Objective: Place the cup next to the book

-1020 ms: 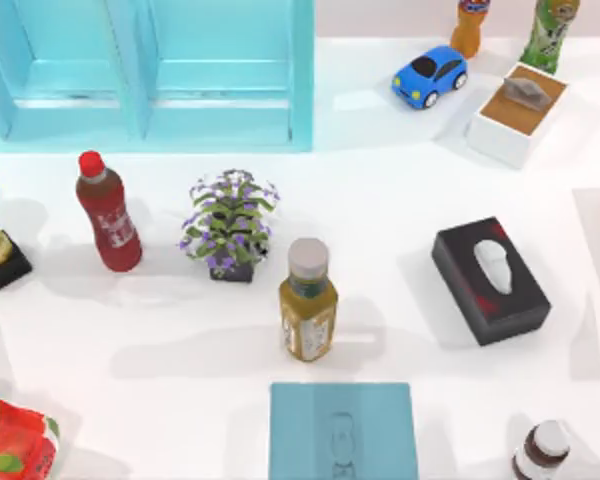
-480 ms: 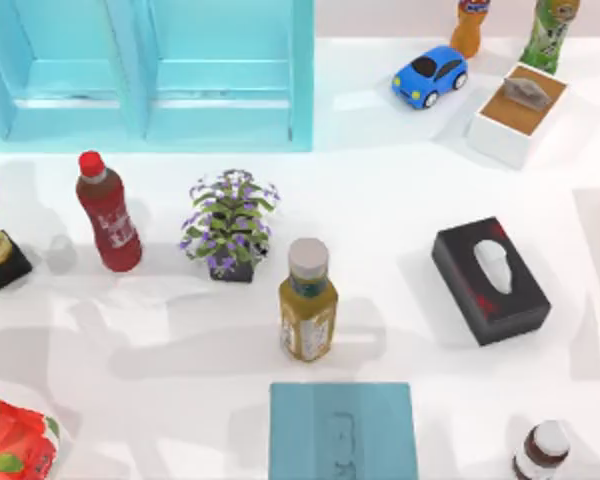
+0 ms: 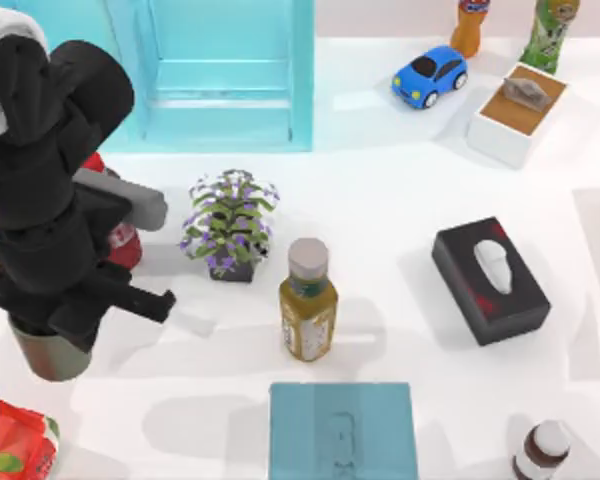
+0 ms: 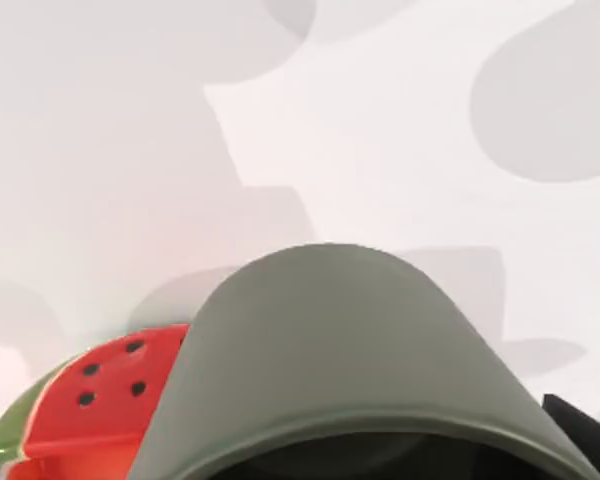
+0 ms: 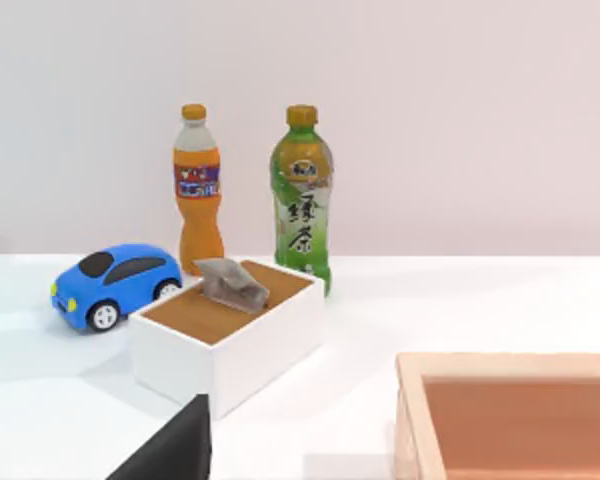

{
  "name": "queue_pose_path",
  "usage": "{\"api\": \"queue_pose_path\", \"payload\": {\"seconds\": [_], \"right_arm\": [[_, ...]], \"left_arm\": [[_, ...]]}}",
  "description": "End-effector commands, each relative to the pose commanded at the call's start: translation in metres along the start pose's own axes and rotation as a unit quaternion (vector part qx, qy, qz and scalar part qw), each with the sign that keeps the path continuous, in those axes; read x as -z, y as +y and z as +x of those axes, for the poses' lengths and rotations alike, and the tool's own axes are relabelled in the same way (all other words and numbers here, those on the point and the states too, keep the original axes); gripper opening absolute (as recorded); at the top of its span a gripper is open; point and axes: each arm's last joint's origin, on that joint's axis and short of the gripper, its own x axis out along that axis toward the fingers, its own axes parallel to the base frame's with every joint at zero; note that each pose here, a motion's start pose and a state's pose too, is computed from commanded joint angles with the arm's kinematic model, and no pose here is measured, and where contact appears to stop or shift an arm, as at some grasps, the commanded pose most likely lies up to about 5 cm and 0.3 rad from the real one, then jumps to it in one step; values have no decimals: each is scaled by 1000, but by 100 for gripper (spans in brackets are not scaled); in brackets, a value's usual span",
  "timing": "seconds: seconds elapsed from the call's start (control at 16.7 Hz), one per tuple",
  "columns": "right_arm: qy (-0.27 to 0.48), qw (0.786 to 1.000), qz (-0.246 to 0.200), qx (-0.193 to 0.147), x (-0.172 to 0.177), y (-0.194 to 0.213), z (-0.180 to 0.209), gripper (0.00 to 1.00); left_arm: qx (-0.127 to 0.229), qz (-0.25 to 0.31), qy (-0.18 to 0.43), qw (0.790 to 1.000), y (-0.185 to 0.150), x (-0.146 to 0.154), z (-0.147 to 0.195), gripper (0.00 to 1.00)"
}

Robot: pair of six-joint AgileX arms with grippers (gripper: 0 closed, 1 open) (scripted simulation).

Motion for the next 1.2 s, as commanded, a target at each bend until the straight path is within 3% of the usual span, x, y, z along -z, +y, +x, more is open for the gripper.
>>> {"api": "queue_pose_path", "payload": {"seconds": [0.24, 0.54, 0.78, 1.2], "right_arm": [[0, 1000, 0, 0, 0, 0, 0, 100], [0, 1000, 0, 0, 0, 0, 0, 100], [0, 1000, 0, 0, 0, 0, 0, 100], [0, 1000, 0, 0, 0, 0, 0, 100]], "left_arm": [[2, -118, -17, 993, -65, 9, -2, 0], [6, -191, -53, 980, -121, 28, -6, 0], [9, -207, -69, 976, -137, 35, -8, 0], [7, -209, -66, 976, -135, 33, -3, 0]]}}
